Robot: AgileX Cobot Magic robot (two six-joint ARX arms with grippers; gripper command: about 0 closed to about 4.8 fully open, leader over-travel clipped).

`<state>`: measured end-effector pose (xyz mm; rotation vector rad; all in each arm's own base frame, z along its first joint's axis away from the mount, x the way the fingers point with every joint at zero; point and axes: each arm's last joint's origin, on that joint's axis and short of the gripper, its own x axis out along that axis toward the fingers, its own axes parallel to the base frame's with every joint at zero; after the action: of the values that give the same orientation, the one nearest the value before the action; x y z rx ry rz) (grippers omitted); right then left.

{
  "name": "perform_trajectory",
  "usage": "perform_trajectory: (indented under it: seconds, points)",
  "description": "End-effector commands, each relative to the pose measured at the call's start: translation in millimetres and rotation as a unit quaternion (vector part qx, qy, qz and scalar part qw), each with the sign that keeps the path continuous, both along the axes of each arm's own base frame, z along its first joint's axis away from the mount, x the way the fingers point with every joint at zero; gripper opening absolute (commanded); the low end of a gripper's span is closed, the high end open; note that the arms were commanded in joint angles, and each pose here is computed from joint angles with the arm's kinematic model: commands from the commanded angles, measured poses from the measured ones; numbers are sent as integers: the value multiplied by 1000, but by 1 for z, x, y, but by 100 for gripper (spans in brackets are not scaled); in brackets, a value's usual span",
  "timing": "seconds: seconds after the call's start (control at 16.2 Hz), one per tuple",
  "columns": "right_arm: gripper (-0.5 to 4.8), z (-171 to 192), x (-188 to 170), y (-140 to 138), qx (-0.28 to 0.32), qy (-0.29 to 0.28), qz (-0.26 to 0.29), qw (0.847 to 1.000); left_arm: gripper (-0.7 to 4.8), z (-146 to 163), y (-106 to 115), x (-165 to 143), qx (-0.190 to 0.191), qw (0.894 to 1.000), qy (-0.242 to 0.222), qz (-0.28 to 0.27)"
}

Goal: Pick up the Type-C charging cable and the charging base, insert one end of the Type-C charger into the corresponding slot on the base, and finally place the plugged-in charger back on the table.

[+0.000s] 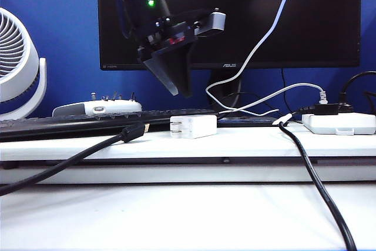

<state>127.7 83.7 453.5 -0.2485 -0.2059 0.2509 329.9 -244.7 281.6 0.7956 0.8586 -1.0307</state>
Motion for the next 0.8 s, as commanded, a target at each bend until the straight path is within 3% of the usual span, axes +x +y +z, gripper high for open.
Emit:
perform_trajectory:
  seconds: [0.06,0.18,0.55,0.8]
  points:
    - [0,3,-2,-1,9,-10,2,1000,350,2,2,-2,31,995,-32,-85]
    - [0,4,-3,-2,10,-10,2,1000,350,0,2,1,58,994,-51,-81]
    - [0,5,-6,-5,11,-13,2,1000,350,-23,-4,10,86,993,-38,-70]
    - [0,5,-7,-5,12,-13,2,1000,350,-24,-16,0,11,996,20,-85]
